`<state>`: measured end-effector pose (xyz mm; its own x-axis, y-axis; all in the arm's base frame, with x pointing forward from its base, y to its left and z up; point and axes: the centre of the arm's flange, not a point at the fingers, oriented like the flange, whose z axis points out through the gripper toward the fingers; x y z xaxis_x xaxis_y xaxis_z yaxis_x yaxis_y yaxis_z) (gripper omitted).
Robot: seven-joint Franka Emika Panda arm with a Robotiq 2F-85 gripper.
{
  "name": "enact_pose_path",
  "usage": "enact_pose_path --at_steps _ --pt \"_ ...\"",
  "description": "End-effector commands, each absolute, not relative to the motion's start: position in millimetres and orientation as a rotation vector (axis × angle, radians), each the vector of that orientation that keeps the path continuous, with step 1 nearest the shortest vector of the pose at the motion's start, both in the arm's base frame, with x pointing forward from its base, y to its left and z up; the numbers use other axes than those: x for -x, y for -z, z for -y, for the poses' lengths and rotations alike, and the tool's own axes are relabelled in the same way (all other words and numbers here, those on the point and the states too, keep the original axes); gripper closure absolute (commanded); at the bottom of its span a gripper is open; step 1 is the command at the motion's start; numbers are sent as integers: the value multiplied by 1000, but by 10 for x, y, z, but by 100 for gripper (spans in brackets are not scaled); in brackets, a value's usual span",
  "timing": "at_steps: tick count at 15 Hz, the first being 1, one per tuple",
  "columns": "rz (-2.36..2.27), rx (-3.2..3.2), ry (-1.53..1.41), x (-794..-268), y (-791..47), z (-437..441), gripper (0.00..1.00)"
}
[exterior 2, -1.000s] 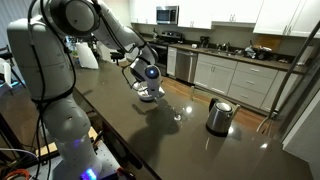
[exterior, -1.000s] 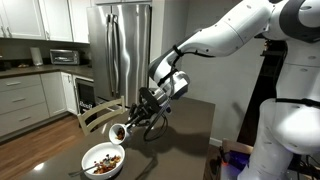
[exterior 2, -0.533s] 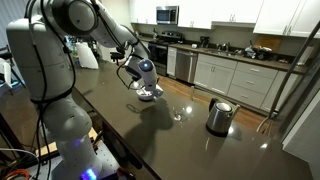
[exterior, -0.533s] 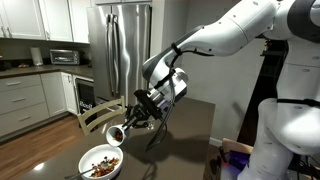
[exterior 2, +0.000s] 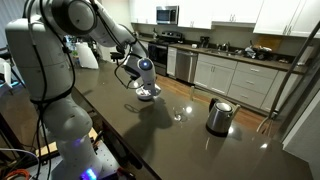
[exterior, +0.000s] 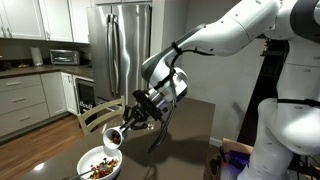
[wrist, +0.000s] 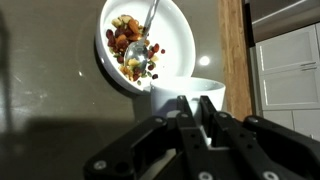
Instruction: Pour the contents of the mug into the bowl
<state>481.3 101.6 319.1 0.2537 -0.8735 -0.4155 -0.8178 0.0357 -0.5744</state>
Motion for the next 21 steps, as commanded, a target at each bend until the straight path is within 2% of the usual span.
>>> enact_pose_path --at_steps 1,21 --pt "-1544 1723 43 -4803 -3380 -969 94" --pt "-1385 1934 191 -4905 -3581 -1301 94"
